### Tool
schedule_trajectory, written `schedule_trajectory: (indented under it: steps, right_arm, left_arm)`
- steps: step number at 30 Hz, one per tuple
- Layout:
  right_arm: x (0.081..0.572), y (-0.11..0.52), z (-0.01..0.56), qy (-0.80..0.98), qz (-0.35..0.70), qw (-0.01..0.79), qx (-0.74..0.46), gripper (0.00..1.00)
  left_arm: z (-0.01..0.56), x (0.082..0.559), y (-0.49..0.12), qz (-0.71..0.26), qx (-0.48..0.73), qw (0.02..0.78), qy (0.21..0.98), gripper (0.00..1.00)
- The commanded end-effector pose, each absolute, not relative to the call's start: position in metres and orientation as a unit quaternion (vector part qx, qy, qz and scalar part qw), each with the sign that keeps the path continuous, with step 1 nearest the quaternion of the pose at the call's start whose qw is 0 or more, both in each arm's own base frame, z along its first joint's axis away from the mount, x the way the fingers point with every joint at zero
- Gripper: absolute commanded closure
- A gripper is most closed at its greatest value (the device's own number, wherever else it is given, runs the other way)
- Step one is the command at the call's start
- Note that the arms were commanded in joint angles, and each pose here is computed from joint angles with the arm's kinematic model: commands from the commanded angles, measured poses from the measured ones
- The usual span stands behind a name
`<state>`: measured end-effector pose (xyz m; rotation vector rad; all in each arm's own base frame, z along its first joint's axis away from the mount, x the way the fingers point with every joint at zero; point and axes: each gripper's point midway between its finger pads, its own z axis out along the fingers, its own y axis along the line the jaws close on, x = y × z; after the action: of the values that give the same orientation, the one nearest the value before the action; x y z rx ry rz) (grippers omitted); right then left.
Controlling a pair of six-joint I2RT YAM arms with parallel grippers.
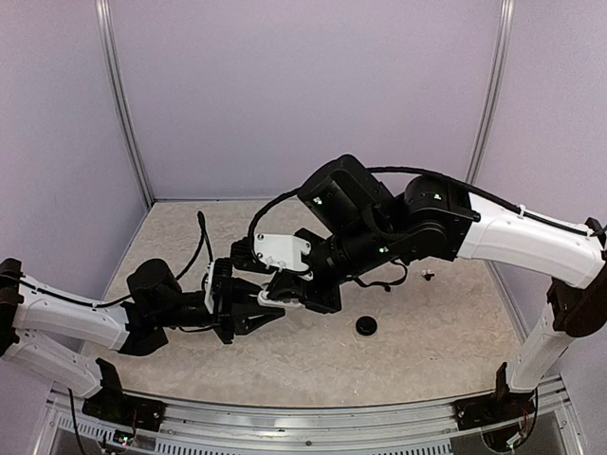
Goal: Insert the wireless bluetooth earbuds into the charging case
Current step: Insert the left earbud into the left side groove of the charging case.
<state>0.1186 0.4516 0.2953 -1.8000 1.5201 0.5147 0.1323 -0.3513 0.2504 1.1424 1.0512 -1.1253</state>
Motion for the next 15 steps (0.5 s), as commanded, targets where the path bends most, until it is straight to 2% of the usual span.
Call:
schedule_trajectory:
  steps: [1, 6, 15]
  right_arm:
    - [0.115, 0.454, 0.290, 0.588, 0.195, 0.346, -0.705, 1.00]
    - [0.115, 0.454, 0.280, 0.591, 0.192, 0.332, -0.710, 1.00]
    - [0.118, 0.454, 0.285, 0.596, 0.186, 0.339, -0.704, 0.89]
  left_arm:
    - [0.272, 0.123, -0.347, -0.484, 0.489, 0.600, 0.410, 0.98]
    - [0.273, 0.122, -0.346, -0.484, 0.489, 0.601, 0.407, 0.98]
    - [0.272, 0.122, -0.345, -0.484, 0.487, 0.602, 0.408, 0.99]
